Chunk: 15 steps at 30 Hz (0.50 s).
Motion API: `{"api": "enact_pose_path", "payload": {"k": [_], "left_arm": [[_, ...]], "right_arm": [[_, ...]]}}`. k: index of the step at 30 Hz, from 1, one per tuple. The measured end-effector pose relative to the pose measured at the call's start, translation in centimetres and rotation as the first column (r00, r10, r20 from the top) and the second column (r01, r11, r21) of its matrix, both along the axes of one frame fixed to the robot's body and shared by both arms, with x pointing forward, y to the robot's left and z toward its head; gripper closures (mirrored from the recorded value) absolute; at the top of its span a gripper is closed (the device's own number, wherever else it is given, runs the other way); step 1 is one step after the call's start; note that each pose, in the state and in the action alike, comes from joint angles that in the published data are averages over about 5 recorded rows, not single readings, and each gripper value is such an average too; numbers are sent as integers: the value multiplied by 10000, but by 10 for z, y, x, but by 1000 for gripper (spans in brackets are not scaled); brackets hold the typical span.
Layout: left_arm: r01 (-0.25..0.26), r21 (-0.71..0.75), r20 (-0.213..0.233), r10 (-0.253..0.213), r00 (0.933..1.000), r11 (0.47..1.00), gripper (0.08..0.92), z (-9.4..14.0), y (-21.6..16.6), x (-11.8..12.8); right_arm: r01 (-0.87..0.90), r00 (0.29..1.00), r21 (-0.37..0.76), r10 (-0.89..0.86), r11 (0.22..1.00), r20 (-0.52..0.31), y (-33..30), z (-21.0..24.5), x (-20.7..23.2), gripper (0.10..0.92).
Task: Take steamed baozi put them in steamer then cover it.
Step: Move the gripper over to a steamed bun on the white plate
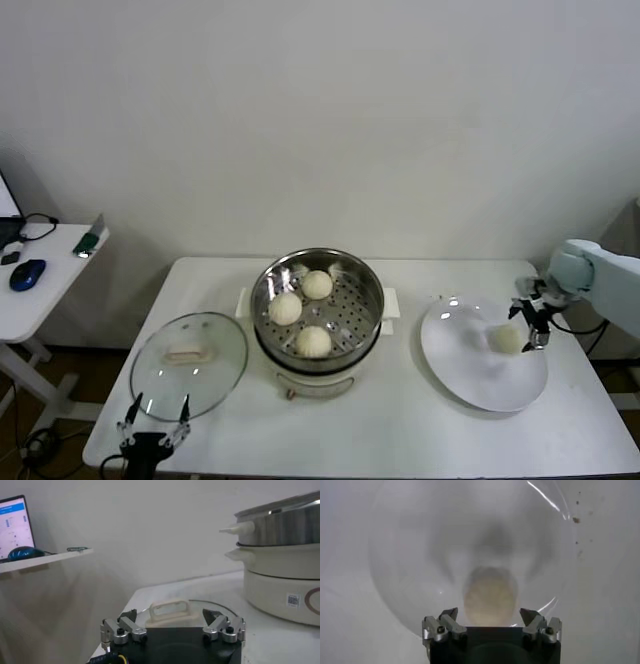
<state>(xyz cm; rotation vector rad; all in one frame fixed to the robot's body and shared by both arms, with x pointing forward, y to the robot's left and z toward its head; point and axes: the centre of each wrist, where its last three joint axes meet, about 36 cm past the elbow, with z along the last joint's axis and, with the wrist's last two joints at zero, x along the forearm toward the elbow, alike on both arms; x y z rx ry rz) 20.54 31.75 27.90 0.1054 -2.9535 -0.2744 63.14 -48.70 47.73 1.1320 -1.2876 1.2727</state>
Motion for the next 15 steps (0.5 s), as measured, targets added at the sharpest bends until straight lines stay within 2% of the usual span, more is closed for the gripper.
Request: {"api": "enact_pose_path", "payload": {"k": [5,12,15], "left_arm": [[0,16,8,0,10000,10000,177,0,0,0],[-9,20,33,9,10000,10000,177,1,0,0],[-14,16,48,13,10000,10000,177,1,0,0]], "right_arm": [[133,9999,53,-134,9999,94,0,-9,1,202],[232,9996,70,-233,9997,160,-1,-14,2,334],[246,9995,98,-248,9996,180,0,-16,2,357]]}}
